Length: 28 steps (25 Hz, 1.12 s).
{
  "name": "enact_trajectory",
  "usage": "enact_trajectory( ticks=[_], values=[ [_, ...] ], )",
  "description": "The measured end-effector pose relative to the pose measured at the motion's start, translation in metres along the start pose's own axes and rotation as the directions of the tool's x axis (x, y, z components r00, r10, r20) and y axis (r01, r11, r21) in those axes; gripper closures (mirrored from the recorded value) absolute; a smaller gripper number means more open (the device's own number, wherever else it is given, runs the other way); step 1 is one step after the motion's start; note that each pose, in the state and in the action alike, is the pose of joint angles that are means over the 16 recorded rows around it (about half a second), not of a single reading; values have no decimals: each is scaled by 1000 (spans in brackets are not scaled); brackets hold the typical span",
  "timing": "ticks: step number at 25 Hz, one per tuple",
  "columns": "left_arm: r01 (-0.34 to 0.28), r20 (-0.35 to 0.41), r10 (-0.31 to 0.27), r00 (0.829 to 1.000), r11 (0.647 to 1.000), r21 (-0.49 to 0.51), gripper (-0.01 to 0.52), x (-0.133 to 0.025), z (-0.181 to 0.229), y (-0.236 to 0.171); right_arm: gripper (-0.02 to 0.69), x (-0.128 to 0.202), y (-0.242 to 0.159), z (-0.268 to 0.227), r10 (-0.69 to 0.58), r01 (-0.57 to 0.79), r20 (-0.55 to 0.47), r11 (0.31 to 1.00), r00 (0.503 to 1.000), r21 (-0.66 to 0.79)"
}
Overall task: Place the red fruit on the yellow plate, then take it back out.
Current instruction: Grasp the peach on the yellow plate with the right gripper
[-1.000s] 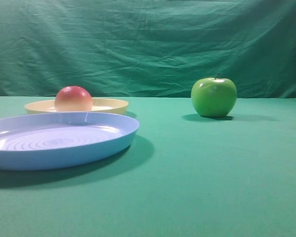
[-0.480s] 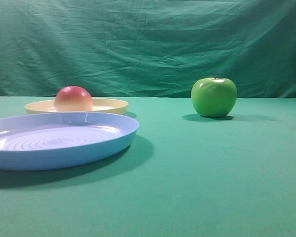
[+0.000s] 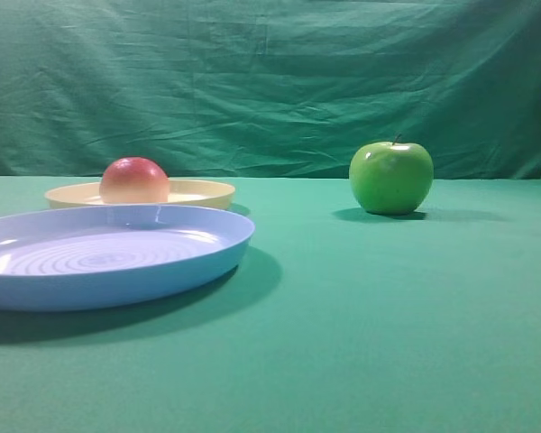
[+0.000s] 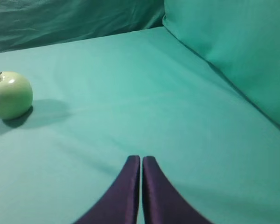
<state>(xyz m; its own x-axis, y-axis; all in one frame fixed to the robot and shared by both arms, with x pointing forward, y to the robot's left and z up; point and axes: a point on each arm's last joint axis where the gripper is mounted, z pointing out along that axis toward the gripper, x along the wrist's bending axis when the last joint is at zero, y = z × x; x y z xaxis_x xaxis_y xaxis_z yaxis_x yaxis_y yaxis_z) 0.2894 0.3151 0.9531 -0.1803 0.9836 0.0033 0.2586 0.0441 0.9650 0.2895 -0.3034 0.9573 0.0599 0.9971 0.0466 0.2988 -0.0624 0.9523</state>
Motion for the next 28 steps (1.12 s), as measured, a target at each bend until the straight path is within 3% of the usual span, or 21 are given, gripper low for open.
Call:
enact_trajectory(
  ticks=[18,28],
  values=[
    [-1,0,1,1000,1000,0,514,0,0,0,665,2,-11,4,-56,57,-37,998,998,20],
    [-1,0,1,1000,1000,0,514,0,0,0,665,4,-4,4,-32,30,-60,999,998,-44]
  ],
)
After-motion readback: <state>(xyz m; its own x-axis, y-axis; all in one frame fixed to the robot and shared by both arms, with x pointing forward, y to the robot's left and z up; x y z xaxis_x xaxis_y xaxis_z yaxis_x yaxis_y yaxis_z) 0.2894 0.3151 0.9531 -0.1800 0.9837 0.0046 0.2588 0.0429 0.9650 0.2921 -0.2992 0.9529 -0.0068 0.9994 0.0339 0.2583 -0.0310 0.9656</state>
